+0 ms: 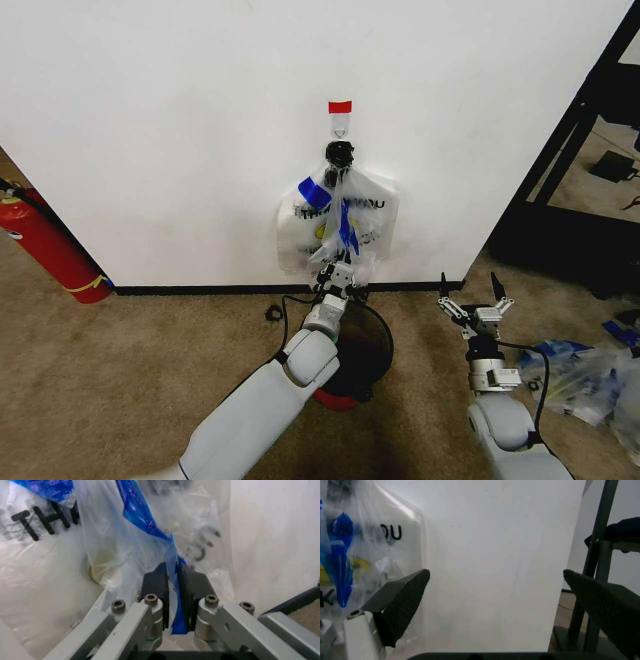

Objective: Pick up the garbage bag from the wall and place it over the trash bin.

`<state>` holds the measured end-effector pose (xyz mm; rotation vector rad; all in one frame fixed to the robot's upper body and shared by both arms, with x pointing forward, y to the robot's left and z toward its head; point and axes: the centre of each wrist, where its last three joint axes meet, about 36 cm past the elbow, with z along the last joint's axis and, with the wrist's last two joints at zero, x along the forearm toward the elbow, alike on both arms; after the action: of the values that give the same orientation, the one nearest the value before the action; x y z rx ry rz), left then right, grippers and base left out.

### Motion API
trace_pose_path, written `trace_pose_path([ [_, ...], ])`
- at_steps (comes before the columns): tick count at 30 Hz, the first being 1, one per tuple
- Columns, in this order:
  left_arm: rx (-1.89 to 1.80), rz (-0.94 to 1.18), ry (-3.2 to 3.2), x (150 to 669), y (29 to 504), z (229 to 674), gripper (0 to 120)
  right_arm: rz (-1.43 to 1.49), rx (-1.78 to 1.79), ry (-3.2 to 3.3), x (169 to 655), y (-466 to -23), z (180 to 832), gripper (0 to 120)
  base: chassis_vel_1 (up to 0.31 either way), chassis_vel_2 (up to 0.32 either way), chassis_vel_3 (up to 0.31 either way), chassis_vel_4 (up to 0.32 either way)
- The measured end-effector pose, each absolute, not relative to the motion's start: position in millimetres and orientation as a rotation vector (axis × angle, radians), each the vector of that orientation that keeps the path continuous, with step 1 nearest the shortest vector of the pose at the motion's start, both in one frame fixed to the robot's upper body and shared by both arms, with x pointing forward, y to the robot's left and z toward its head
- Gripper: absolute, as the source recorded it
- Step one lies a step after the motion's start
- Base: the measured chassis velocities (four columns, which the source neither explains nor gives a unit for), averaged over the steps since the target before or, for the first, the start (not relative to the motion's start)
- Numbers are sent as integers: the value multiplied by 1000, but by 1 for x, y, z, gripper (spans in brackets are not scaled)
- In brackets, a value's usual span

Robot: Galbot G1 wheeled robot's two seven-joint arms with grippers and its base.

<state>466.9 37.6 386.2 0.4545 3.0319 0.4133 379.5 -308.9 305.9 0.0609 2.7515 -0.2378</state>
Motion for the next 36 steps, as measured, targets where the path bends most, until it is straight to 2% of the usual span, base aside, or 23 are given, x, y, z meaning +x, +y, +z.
trace_pose_path([
  [13, 475, 409, 3032, 458, 29, 386, 12, -243, 66, 2750, 378, -312, 304, 99, 0, 0, 0, 0],
  [24, 473, 447, 3006, 470, 19, 383, 51, -246, 72, 2750, 375, -315, 302, 99, 0, 0, 0, 0],
  [28, 467, 456, 3006, 478, 14, 382, 51, -246, 72, 2749, 375, -315, 302, 99, 0, 0, 0, 0],
  [31, 452, 466, 3015, 487, 10, 379, 40, -246, 72, 2749, 375, -315, 302, 99, 0, 0, 0, 0],
  [32, 452, 466, 3015, 487, 10, 379, 40, -246, 72, 2749, 375, -315, 302, 99, 0, 0, 0, 0],
  [36, 423, 463, 3023, 493, 11, 379, 23, -244, 74, 2747, 376, -316, 303, 99, 0, 0, 0, 0],
])
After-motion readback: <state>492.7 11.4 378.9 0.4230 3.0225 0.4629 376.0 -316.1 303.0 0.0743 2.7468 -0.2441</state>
